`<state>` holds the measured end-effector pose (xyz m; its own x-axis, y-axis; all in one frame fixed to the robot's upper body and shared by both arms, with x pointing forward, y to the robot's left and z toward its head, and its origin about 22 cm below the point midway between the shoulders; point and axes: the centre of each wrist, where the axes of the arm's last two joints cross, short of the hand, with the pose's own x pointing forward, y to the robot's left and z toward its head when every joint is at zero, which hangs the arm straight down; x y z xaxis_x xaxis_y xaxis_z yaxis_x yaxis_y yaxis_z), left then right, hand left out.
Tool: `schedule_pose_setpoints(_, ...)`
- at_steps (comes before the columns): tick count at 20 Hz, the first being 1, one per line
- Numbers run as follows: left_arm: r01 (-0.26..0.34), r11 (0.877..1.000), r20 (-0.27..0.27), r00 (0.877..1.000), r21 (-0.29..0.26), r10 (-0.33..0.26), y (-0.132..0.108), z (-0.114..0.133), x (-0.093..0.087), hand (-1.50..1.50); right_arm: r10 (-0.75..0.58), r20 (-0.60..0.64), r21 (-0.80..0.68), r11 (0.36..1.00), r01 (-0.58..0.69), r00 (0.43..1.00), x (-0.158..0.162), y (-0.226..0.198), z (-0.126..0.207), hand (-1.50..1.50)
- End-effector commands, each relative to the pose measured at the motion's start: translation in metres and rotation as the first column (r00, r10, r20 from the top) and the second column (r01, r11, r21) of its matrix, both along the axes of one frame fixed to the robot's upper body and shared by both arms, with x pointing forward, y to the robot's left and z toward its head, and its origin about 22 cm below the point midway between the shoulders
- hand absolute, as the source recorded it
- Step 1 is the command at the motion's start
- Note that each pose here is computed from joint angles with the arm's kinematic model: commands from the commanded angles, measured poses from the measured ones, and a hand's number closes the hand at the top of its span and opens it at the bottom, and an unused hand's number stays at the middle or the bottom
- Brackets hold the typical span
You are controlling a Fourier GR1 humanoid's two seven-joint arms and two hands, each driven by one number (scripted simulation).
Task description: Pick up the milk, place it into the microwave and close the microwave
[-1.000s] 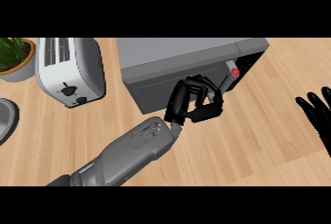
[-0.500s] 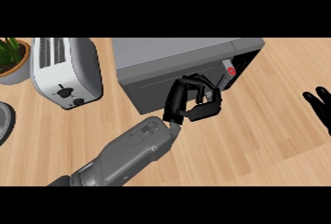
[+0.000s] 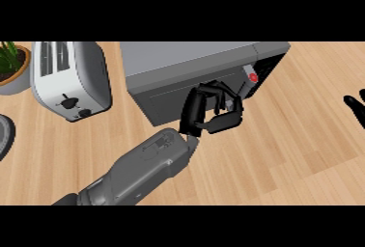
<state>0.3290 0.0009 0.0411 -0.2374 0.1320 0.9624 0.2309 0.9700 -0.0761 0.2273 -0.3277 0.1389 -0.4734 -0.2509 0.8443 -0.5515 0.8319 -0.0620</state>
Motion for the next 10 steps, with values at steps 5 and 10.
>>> schedule_pose_setpoints(5,-0.049,0.998,0.012,0.999,-0.026,0.049,0.0035,0.0147,0.0247,1.50,0.021,-0.009,0.004,1.000,-0.021,1.000,0.0011,-0.0013,0.0068,-1.50)
schedule_pose_setpoints(10,-0.073,0.997,0.017,0.997,-0.035,0.073,0.0081,0.0066,0.0250,1.50,0.000,0.002,0.020,1.000,0.000,1.000,0.0021,-0.0064,0.0151,-1.50)
